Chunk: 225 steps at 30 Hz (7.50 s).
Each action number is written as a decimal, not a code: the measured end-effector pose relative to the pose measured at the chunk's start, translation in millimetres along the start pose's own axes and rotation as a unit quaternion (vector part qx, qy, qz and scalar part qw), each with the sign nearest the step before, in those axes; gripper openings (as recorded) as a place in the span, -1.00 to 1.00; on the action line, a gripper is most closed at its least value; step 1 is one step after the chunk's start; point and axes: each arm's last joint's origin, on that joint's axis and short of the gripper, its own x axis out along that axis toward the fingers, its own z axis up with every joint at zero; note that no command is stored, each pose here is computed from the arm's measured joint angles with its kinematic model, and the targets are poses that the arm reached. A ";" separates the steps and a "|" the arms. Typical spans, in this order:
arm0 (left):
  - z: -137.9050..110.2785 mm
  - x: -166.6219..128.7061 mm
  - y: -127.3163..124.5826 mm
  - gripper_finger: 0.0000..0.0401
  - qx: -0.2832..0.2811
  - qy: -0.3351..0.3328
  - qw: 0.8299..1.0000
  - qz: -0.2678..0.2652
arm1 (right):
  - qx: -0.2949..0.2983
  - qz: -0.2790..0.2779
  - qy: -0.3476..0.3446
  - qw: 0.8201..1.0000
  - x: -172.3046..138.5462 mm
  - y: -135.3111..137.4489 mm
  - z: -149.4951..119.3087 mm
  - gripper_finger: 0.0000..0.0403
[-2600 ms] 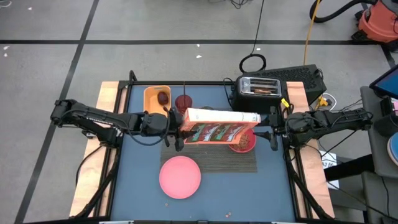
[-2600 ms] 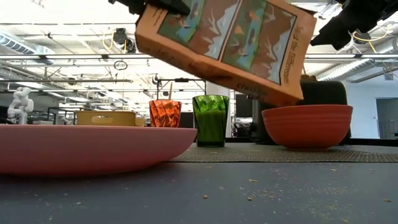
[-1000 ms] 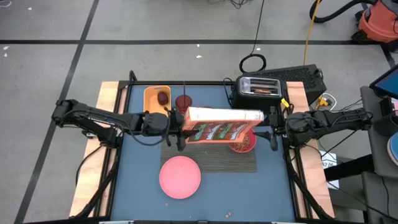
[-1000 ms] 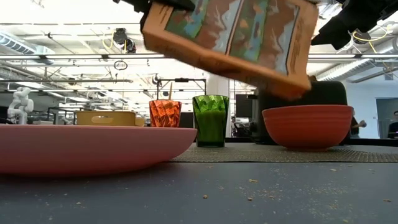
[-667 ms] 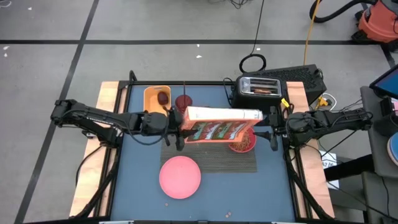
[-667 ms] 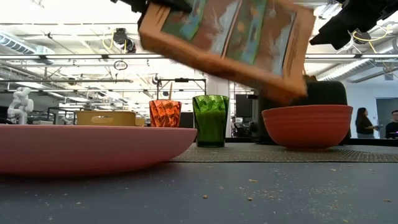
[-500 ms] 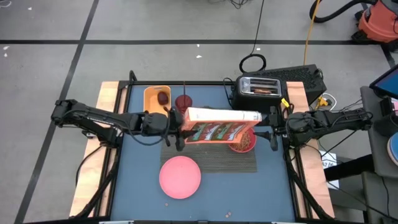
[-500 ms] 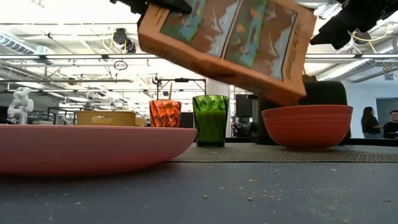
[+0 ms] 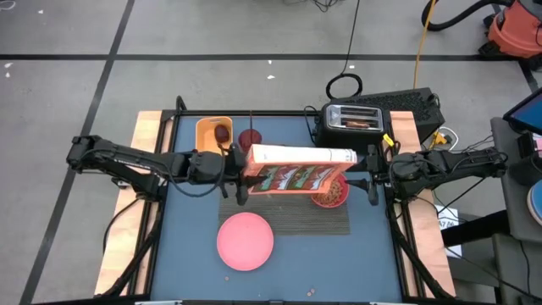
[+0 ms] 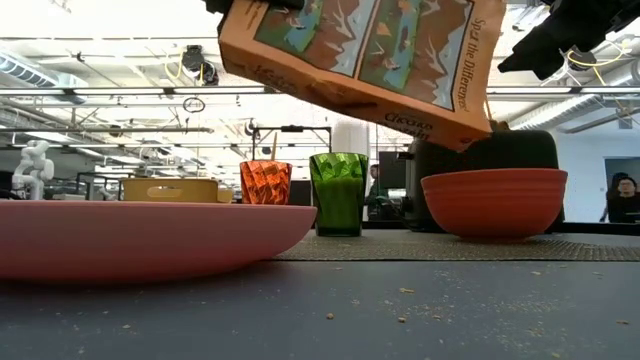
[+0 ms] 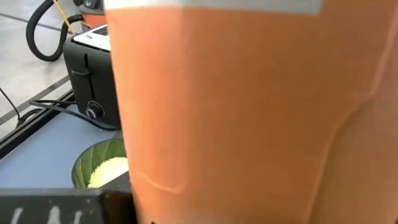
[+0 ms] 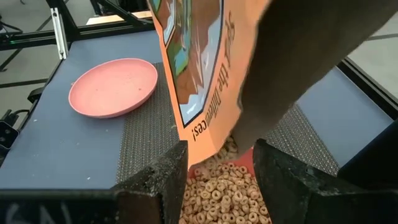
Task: Arrange a breakfast setting
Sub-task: Pour the cereal from the cereal box into the pink bowl
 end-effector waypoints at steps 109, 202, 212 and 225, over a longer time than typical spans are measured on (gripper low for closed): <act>74.3 -90.8 1.7 -0.03 0.031 -0.303 0.951 -0.048 | 0.025 0.106 -0.335 0.936 70.9 37.0 80.9 0.09; 48.7 -5.8 -11.5 0.10 -0.022 -0.284 0.958 -0.042 | -0.005 0.072 -0.488 0.870 117.1 36.9 88.0 -0.56; 48.9 -5.8 -11.1 0.11 -0.009 -0.285 0.958 -0.037 | -0.006 0.073 -0.487 0.870 117.2 37.0 88.0 -0.55; 47.9 -5.2 -10.3 0.81 0.017 -0.279 0.960 -0.022 | -0.008 0.074 -0.485 0.871 115.3 37.1 88.6 -0.56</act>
